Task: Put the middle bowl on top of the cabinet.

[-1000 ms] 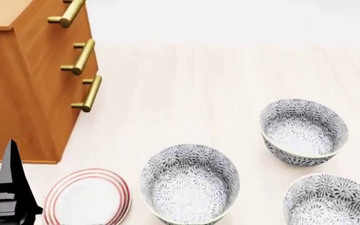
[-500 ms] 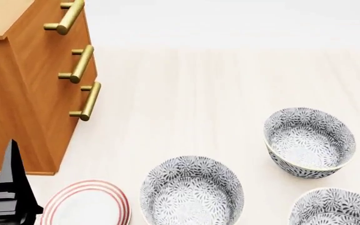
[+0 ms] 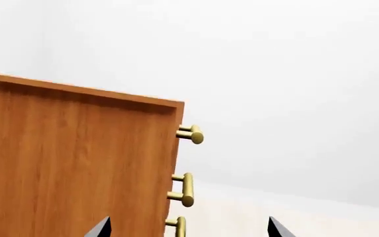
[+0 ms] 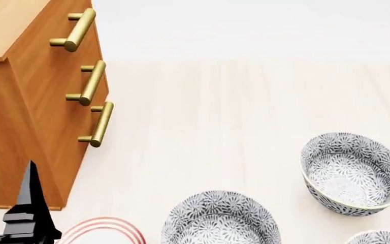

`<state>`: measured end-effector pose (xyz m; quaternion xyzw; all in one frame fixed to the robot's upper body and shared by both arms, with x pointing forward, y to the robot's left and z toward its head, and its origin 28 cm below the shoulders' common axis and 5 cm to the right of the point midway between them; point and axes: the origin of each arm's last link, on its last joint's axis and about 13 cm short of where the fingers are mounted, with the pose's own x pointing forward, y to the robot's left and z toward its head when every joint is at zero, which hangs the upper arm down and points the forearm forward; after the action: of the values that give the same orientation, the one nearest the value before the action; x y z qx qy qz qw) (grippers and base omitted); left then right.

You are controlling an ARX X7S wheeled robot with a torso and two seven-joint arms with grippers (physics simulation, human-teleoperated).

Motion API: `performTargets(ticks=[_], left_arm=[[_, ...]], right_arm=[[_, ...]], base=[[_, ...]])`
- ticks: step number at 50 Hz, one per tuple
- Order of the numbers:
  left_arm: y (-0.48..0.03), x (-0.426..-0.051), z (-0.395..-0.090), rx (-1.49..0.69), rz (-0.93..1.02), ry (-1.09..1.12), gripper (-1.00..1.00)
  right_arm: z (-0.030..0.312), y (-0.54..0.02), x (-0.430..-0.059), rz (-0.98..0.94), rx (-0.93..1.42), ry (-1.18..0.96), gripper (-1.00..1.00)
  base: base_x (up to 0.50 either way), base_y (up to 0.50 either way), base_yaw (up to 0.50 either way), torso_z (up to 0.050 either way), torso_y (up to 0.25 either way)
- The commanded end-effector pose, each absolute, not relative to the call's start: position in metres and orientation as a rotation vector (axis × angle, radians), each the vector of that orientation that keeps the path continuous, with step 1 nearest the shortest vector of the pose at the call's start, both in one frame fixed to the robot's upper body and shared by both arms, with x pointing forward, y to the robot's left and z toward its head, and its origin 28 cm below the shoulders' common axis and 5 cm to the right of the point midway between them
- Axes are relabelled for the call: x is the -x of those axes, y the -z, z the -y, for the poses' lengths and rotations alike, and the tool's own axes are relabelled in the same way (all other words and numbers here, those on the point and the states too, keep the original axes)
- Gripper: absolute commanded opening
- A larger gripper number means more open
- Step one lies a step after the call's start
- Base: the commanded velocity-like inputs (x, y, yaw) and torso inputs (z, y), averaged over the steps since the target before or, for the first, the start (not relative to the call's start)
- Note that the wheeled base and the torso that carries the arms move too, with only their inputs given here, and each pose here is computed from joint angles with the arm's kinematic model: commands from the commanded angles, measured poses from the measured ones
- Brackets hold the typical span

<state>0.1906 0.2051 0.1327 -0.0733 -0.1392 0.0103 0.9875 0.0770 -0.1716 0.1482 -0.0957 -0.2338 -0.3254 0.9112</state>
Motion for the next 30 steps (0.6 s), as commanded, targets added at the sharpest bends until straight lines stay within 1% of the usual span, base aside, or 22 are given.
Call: performTargets(ticks=[1,5,6,7,8,11,23,28,30], left_arm=[[-0.116,-0.179,-0.180,0.241,0.100,0.104,1.00],[-0.111,-0.168,-0.168,0.327,0.036,0.191,1.00],[-0.110,-0.167,-0.167,0.354,0.005,0.210,1.00],[-0.110,-0.163,-0.164,0.447,-0.064,0.275,1.00],[-0.110,-0.161,-0.163,0.491,-0.093,0.303,1.00],[-0.106,-0.158,-0.159,0.556,-0.160,0.358,1.00],[-0.100,-0.147,-0.148,0.642,-0.260,0.440,1.00],[-0.101,-0.149,-0.149,0.610,-0.212,0.379,1.00],[-0.101,-0.152,-0.150,0.657,-0.192,0.330,1.00]], right_arm=[[0.171,-0.149,-0.077,0.490,0.201,0.666,1.00],[0.171,-0.150,-0.076,0.493,0.200,0.666,1.00],[0.171,-0.150,-0.076,0.494,0.200,0.666,1.00],[0.172,-0.150,-0.076,0.493,0.200,0.664,1.00],[0.171,-0.150,-0.076,0.493,0.201,0.661,1.00],[0.171,-0.150,-0.075,0.493,0.203,0.656,1.00],[0.173,-0.152,-0.070,0.500,0.209,0.643,1.00],[0.173,-0.152,-0.069,0.502,0.212,0.641,1.00],[0.173,-0.152,-0.069,0.500,0.215,0.641,1.00]], base=[[0.00,0.00,0.00,0.000,0.000],[0.00,0.00,0.00,0.000,0.000],[0.00,0.00,0.00,0.000,0.000],[0.00,0.00,0.00,0.000,0.000],[0.00,0.00,0.00,0.000,0.000],[0.00,0.00,0.00,0.000,0.000],[0.00,0.00,0.00,0.000,0.000],[0.00,0.00,0.00,0.000,0.000],[0.00,0.00,0.00,0.000,0.000]])
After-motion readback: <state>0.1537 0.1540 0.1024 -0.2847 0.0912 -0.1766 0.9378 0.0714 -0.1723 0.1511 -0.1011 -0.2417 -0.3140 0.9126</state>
